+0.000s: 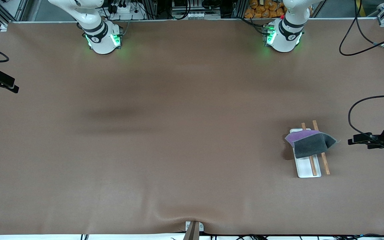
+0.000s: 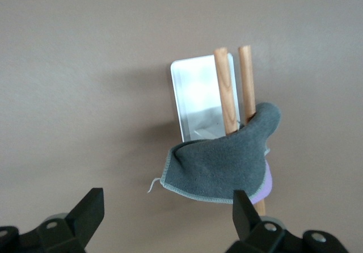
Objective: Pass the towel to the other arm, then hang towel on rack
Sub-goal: 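Open the left gripper and withdraw it from the rack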
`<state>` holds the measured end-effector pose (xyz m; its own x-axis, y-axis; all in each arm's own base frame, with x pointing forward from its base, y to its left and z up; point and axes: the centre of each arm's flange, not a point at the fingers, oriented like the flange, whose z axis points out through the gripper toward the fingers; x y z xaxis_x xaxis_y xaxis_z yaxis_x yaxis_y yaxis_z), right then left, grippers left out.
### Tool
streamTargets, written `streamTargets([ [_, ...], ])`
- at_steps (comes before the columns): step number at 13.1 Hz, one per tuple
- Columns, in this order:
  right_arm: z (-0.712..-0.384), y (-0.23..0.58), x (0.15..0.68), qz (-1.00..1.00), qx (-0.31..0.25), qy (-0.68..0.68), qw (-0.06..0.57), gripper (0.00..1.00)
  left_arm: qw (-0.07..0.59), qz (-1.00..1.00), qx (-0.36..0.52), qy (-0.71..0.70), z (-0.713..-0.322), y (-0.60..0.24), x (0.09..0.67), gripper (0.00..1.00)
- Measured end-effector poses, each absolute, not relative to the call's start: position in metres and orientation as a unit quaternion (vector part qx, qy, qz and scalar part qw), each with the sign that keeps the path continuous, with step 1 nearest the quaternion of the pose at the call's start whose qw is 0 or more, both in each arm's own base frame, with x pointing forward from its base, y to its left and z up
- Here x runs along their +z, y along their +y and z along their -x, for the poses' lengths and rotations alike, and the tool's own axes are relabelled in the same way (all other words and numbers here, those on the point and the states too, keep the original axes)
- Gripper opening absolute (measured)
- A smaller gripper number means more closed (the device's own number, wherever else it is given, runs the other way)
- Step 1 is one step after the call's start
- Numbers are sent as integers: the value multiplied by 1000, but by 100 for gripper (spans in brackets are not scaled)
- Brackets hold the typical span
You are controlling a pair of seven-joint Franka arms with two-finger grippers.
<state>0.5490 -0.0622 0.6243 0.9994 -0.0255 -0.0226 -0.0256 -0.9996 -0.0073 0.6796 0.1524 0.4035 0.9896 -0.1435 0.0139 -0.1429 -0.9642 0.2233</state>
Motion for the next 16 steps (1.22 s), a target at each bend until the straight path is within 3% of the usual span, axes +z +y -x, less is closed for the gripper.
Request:
streamTargets([
  [9,-546,-82,622,999,13,37,14,100,96,-995,31,-25,-639,56,566,100],
  [16,-547,-82,621,999,12,37,23,100,86,-996,26,13,-598,24,629,100],
])
